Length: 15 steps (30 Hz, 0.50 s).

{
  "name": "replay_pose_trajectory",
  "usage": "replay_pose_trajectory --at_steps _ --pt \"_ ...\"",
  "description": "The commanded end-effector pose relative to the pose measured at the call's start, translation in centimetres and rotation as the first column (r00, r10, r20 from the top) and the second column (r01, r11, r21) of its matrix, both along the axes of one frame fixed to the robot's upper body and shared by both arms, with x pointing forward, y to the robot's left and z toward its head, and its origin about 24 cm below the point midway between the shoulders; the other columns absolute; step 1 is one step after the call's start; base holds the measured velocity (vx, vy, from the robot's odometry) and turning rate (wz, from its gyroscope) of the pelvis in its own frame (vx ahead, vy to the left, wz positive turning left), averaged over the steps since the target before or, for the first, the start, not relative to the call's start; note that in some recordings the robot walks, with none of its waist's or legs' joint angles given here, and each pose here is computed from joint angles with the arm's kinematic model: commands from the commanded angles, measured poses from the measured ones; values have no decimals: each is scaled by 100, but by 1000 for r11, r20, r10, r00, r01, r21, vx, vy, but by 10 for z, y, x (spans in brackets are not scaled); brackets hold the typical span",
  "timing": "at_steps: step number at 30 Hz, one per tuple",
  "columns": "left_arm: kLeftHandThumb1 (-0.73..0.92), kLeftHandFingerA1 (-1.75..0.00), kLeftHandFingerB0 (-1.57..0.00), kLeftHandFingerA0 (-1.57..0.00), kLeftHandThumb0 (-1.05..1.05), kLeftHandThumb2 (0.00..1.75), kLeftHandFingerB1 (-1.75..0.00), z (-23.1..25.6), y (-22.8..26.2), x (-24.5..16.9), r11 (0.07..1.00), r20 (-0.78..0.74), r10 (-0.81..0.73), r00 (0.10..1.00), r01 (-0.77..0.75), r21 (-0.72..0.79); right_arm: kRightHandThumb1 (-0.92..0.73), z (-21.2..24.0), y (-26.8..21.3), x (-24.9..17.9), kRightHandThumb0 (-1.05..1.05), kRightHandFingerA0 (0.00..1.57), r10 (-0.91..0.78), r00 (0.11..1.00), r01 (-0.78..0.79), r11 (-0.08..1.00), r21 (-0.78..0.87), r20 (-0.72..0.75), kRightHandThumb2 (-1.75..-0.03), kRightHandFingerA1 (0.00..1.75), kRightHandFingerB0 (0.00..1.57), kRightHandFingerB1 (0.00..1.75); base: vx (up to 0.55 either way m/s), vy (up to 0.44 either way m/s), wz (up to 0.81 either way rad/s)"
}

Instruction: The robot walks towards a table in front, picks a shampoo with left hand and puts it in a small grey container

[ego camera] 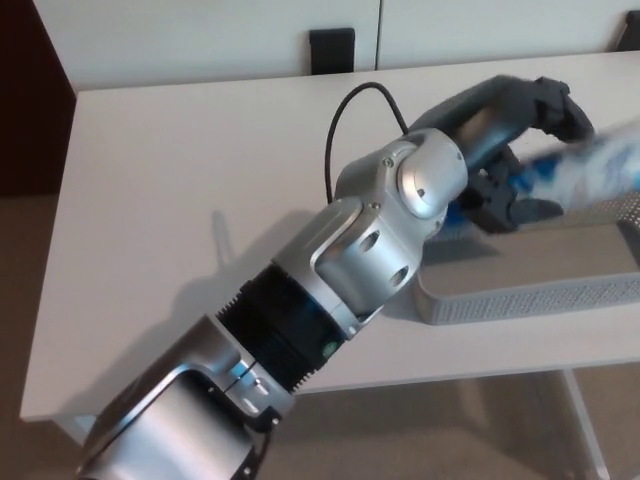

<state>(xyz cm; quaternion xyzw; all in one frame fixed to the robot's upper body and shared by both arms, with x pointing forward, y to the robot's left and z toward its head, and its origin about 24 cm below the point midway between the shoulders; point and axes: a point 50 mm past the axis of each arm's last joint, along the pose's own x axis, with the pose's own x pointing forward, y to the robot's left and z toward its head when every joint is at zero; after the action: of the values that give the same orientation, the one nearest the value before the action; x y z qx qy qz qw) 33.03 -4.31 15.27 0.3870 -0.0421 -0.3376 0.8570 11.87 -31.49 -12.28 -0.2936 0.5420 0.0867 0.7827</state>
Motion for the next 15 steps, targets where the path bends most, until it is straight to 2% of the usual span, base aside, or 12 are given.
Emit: replay_pose_trajectory --at_steps 1,4,5,7,8,9,10,11,15 --pt "48 0 0 0 -87 89 -4 -5 6 -1 988 14 -46 999 43 148 -66 2 -2 4 -36 63 -1 1000 1 1000 -2 -2 -59 47 52 40 0 0 0" --pt "48 0 0 0 -87 89 -4 -7 7 -2 984 6 -48 999 47 175 -66 2 -2 4 -37 66 2 1000 -2 1000 0 1 -60 48 53 41 0 0 0" --pt "57 0 0 0 -91 59 -5 -8 7 -3 981 4 -52 999 50 186 -67 2 -3 4 -37 65 -1 1000 1 1000 -2 1 -60 47 55 42 0 0 0" --pt "57 0 0 0 -92 59 -6 -9 9 -3 977 -1 -57 998 56 206 -66 2 -2 3 -37 65 -5 1000 5 1000 -8 -2 -60 47 54 41 0 0 0" --pt "43 0 0 0 -84 84 -6 -10 10 -3 978 -4 -55 998 55 202 -66 2 -2 4 -36 65 -5 1000 5 1000 -9 -3 -60 47 55 41 0 0 0" --pt "43 0 0 0 -84 84 -6 -12 11 -3 979 -8 -53 999 53 195 -66 2 -2 4 -36 65 -6 1000 6 1000 -9 -5 -60 47 55 41 0 0 0" --pt "54 0 0 0 -94 61 -8 -13 12 -3 979 -11 -53 999 54 196 -65 2 -2 4 -36 64 -7 1000 7 1000 -6 -4 -60 47 54 41 0 0 0" --pt "47 0 0 0 -86 89 -3 -13 14 -3 978 -11 -52 999 53 200 -66 2 -2 5 -36 65 -4 1000 4 1000 -5 -4 -60 47 54 41 0 0 0" --pt "48 0 0 0 -86 89 -2 -13 21 -6 980 12 -55 998 52 192 -67 1 0 5 -37 67 15 1000 -15 1000 -11 -3 -60 47 55 41 0 0 0"
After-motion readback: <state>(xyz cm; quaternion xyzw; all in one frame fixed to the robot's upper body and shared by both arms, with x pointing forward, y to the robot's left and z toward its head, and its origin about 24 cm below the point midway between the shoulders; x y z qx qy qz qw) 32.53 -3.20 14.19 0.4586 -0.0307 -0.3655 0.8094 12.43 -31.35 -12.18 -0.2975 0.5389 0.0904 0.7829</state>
